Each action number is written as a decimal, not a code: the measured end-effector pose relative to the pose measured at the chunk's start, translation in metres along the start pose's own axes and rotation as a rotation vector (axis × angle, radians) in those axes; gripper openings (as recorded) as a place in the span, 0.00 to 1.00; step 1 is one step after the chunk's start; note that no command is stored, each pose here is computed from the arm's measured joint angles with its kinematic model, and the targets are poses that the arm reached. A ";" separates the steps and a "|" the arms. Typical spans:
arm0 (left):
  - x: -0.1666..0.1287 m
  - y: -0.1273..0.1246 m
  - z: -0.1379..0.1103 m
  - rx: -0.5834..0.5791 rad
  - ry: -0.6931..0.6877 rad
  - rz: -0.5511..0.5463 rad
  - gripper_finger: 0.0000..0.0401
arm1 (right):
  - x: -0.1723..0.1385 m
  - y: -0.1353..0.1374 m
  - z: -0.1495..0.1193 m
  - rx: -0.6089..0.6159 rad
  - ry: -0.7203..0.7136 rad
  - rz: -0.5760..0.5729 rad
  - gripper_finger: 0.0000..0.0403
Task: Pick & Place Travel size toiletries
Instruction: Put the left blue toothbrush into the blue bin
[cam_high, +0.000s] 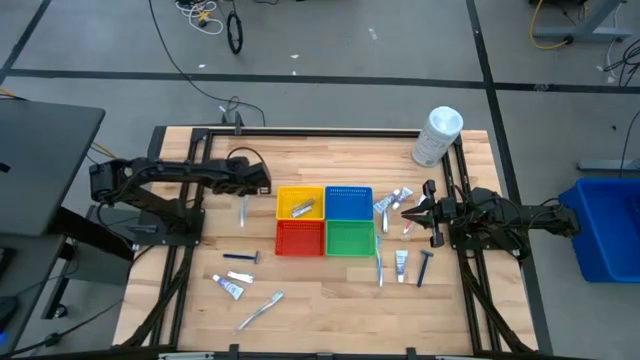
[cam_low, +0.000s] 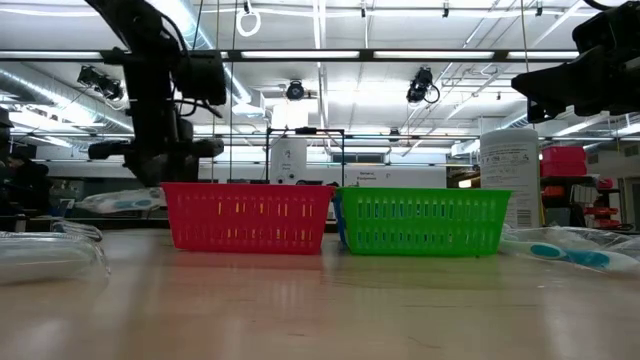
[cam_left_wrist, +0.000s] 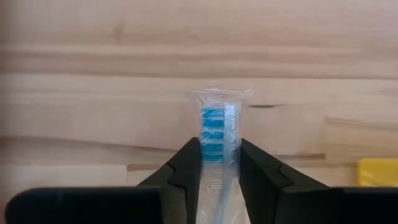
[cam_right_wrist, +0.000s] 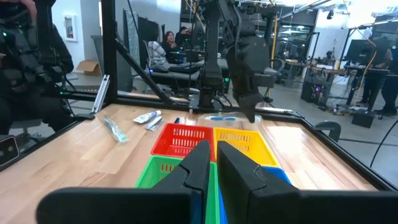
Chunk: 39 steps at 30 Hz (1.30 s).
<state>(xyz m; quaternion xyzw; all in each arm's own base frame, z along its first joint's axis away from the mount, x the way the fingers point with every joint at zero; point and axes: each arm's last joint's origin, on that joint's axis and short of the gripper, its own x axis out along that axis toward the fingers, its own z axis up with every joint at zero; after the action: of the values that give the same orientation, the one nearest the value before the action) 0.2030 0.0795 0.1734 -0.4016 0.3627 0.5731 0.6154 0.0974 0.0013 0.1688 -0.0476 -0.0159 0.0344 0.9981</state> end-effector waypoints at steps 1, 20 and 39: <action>-0.002 -0.002 0.002 0.009 -0.001 -0.003 0.24 | 0.000 0.000 0.000 0.000 -0.001 0.000 0.10; -0.061 -0.055 0.010 0.474 -0.094 -0.337 0.24 | 0.000 0.000 0.000 0.000 0.000 0.000 0.10; -0.085 -0.089 0.002 0.701 -0.211 -0.763 0.24 | 0.000 0.000 0.000 0.000 -0.001 0.000 0.10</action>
<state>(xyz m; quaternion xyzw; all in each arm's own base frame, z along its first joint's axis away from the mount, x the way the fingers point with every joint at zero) 0.2853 0.0444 0.2580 -0.2154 0.2967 0.1899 0.9108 0.0973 0.0013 0.1689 -0.0476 -0.0162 0.0344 0.9981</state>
